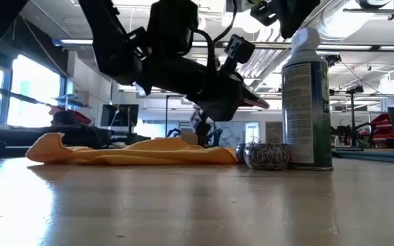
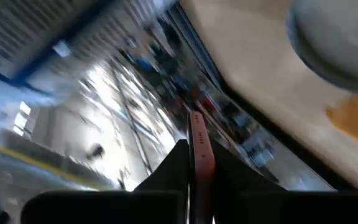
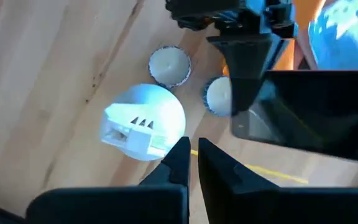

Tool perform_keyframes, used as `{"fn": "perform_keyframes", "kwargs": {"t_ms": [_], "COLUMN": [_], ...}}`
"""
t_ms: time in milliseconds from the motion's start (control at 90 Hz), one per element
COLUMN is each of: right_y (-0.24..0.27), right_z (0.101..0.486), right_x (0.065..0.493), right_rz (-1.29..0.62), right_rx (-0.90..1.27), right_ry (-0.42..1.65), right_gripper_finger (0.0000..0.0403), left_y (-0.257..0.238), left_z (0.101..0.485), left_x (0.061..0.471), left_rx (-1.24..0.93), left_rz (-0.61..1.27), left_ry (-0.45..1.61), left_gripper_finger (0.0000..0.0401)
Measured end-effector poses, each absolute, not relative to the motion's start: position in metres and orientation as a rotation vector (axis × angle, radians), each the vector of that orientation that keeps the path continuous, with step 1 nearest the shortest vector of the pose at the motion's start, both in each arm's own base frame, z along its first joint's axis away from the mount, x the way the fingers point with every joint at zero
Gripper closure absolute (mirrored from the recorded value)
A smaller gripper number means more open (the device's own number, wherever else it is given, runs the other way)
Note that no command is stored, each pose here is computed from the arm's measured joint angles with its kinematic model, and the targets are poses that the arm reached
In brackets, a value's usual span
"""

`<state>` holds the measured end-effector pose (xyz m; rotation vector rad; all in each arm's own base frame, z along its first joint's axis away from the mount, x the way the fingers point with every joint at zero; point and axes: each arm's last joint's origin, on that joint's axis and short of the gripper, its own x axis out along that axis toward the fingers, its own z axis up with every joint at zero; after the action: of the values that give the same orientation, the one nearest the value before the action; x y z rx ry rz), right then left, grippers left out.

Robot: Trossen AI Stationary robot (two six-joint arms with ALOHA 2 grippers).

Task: Apply microfiber cloth
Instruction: Spray the pink phone using the white spray bottle

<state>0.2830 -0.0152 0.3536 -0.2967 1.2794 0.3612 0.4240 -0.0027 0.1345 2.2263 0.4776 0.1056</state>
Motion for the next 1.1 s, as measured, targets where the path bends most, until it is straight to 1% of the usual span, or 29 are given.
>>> {"fn": "perform_keyframes", "kwargs": {"t_ms": [89,267,456,689,1100], "right_y": [-0.015,-0.015,-0.015,-0.015,-0.015], "right_z": [0.353,0.352,0.343,0.342,0.337], "right_x": [0.281,0.282,0.29,0.291,0.294], "right_rz": [0.33,0.324,0.35,0.372,0.384], "right_rx": [-0.247,-0.202,-0.204,-0.227,-0.183], "right_ry": [1.303,1.314,1.343,1.347,1.365], "right_gripper_finger": [0.0403,0.0403,0.0403,0.0403,0.0403], "left_y": [0.01,0.028,0.029,0.024,0.012], "left_z": [0.139,0.149,0.149,0.148,0.146], "left_x": [0.426,0.433,0.433,0.432,0.431], "left_rx": [2.316,2.411,2.412,2.371,2.352], "left_rz": [0.09,0.102,0.099,0.125,0.111], "left_ry": [0.386,0.342,0.337,0.397,0.376], "left_gripper_finger": [0.0391,0.0391,0.0391,0.0391,0.0391]}}
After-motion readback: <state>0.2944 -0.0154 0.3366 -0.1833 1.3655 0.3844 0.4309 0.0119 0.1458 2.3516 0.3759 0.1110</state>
